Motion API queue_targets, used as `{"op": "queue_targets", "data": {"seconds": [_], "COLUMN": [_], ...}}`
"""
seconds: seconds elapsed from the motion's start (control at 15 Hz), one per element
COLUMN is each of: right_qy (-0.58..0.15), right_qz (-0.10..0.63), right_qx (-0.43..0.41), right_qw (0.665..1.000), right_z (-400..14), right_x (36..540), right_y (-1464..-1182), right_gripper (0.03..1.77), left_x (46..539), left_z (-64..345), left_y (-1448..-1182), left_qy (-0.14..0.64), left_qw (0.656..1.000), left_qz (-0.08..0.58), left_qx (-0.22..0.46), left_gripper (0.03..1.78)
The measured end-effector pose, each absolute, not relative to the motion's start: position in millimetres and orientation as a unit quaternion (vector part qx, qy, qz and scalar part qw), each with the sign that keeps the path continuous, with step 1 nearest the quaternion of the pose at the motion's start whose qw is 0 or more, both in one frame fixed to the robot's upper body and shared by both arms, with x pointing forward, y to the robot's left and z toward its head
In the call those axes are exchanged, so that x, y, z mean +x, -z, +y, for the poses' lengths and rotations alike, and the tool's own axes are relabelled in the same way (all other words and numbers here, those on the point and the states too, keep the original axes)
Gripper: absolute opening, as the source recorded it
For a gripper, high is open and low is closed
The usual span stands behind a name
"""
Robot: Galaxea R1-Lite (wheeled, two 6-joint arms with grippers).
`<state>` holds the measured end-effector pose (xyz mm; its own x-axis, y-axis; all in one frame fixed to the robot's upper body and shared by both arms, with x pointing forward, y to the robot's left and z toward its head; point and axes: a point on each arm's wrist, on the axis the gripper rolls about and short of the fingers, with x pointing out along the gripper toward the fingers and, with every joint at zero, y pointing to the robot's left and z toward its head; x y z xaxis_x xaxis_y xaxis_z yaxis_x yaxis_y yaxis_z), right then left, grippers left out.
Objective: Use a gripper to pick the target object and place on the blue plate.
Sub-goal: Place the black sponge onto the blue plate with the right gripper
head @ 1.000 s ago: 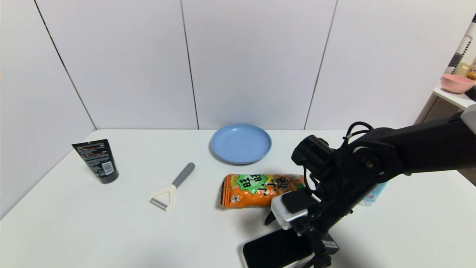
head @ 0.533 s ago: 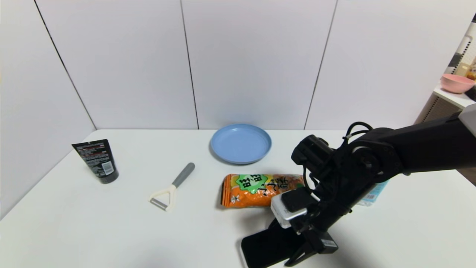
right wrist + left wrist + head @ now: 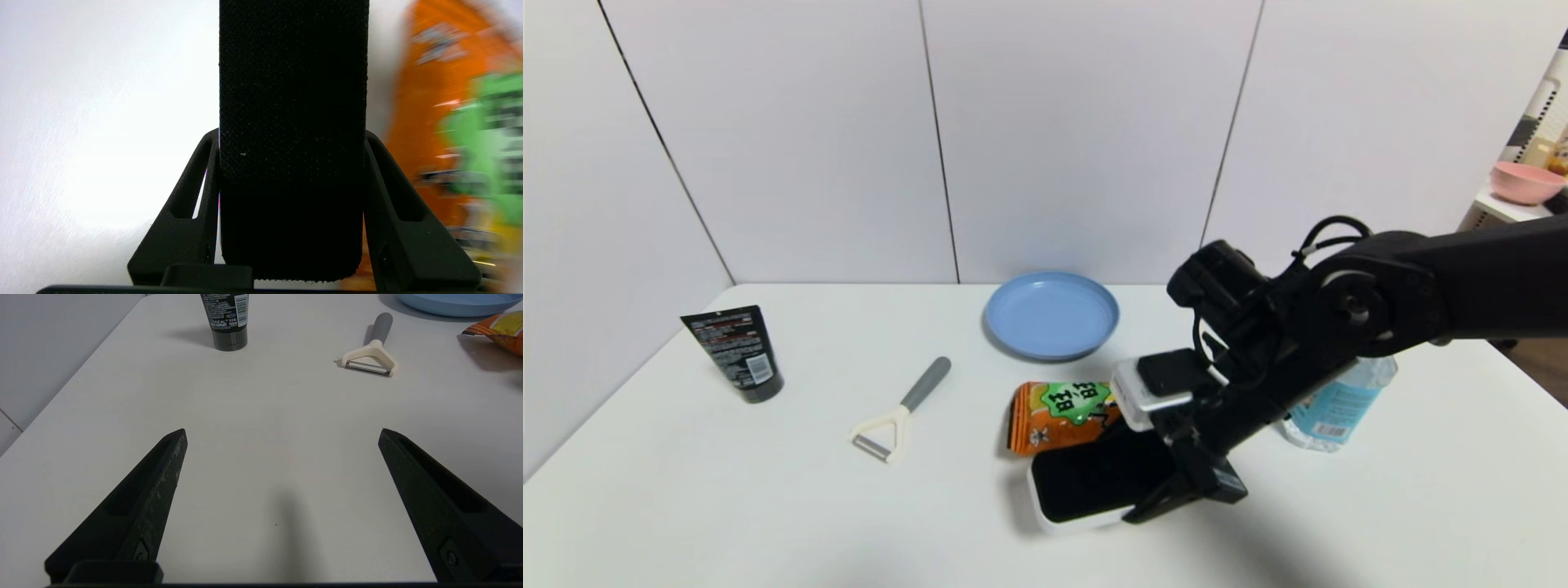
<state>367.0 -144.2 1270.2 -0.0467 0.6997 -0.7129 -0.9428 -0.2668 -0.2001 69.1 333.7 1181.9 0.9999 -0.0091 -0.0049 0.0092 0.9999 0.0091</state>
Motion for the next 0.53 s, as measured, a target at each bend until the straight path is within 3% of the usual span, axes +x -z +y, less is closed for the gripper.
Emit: {"op": "queue_targets", "data": {"seconds": [0.33, 0.53], "right_qy": [-0.658, -0.618], "right_qz": [0.104, 0.070], "right_qx": [-0.339, -0.352], "right_qw": [0.664, 0.700], "right_z": [-124.1, -110.4], "right_x": [399.6, 435.5], "right_y": [-1335.0, -1343.3], "right_gripper": [0.96, 0.96], "left_x": [69.1, 69.1], "left_z": [333.7, 333.7], "left_y": [-1181.8, -1181.9], "left_qy": [0.005, 0.005], "left_qw": [1.000, 1.000], "left_qz": [0.003, 0.002], "left_qx": [0.005, 0.005], "left_gripper": [1.69, 1.69]}}
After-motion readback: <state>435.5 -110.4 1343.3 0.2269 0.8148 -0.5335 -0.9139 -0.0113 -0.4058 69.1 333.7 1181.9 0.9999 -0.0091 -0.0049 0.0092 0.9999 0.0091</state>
